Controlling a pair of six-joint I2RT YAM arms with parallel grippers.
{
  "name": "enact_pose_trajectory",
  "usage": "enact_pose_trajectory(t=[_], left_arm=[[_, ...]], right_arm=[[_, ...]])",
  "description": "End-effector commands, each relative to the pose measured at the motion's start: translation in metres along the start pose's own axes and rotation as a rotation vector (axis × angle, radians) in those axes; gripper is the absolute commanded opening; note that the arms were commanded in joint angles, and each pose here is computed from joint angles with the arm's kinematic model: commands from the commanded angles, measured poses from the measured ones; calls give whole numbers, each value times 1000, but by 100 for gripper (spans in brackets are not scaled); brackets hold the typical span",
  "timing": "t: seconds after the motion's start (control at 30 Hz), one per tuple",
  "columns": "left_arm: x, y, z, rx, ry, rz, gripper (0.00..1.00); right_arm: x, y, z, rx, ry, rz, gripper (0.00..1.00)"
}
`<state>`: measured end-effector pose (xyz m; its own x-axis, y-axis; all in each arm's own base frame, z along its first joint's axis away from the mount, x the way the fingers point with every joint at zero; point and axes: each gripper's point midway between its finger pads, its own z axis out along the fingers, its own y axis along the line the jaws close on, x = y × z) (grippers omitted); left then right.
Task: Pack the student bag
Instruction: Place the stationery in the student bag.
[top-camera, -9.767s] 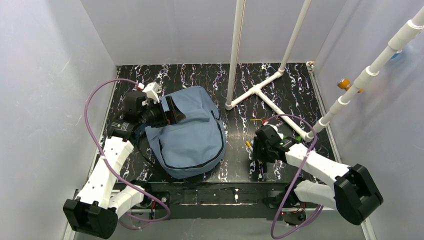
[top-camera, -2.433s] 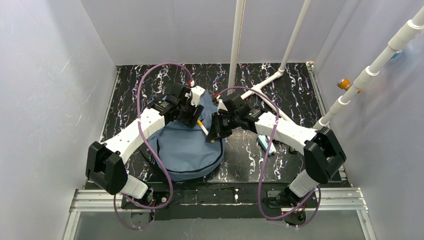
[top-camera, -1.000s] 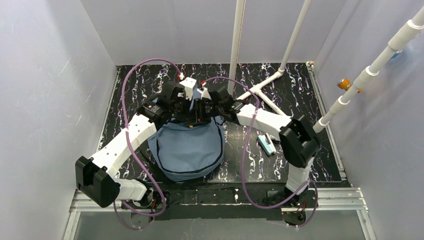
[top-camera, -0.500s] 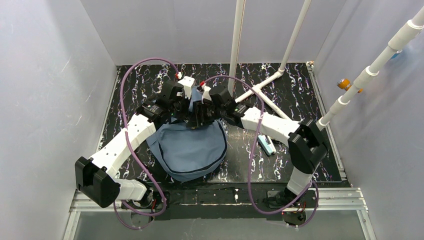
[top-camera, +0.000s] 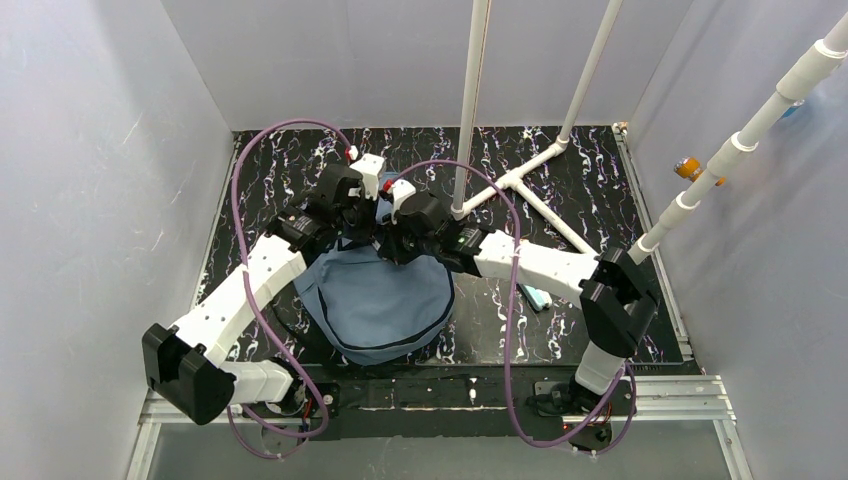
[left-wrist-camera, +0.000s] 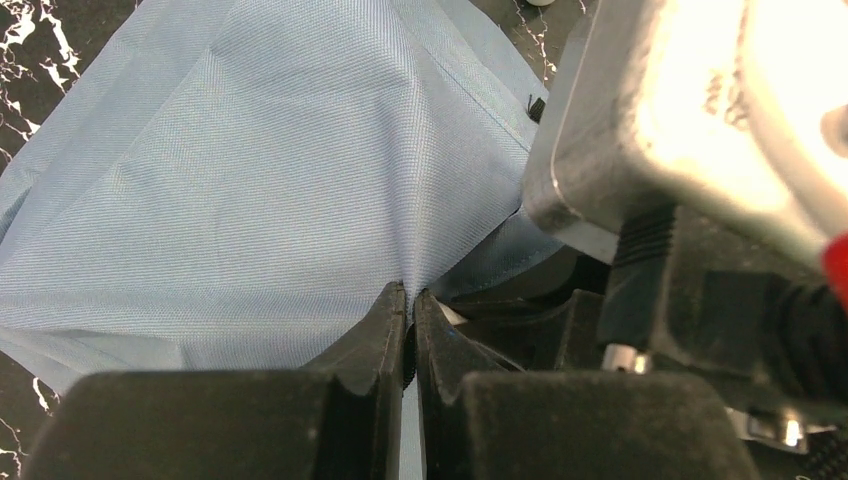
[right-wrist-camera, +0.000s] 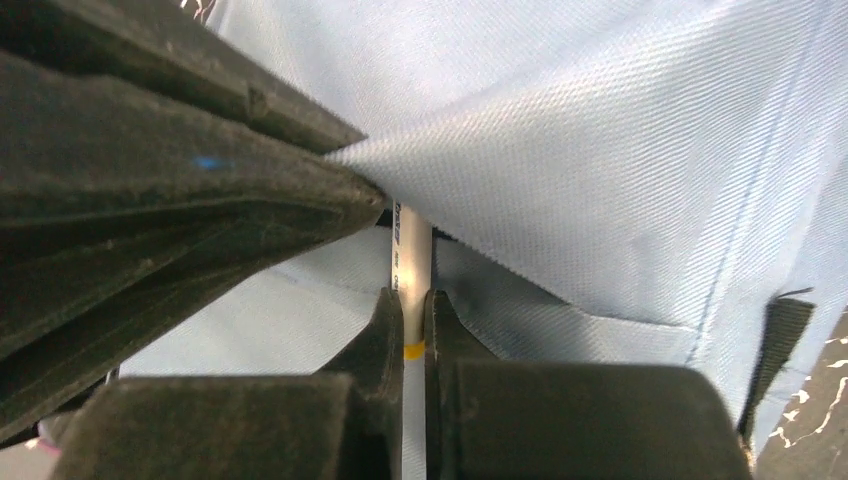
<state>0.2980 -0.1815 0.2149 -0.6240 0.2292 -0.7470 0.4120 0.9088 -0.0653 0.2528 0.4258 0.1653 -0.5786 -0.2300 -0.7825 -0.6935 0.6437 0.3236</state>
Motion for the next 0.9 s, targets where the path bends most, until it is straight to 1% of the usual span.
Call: enact_pose_trajectory(t=[0.0,0.07,0.23,0.3,0.37,0.43,0.53,0.6,0.8,0.87], left_arm=[[-14,-16,-22,76,-83,-33,0],[-14,-16,-23,74,-90,-37,0],[-13,-16,-23,76,-94,-45,0],[-13,-16,-23,75,-98,-47,0],[-12,-16,-22,76,-97,-49,0],[-13,-17,-22,80,-100,-52,0],[-12,-17,-20,78,-99,-53,0],[-12,-16,-20,77,-100,-54,0],[-13,-16,-20,74,-104,-49,0],[-13,-15,-20,70,-106,-48,0]], right_arm=[[-56,-5,-13,77,-220,-56,1],[-71,1,-13,53,-280,-40,1],[-88,7,-7,32,-338,-21,1],[-86,5,0,30,-354,-34,1],[-81,-1,9,49,-345,-57,5],[-79,-3,16,58,-338,-77,15],[-77,-6,17,72,-327,-82,36],[-77,-6,15,73,-324,-82,46],[-75,2,-3,45,-282,-77,60],[-71,4,-10,38,-252,-72,63]])
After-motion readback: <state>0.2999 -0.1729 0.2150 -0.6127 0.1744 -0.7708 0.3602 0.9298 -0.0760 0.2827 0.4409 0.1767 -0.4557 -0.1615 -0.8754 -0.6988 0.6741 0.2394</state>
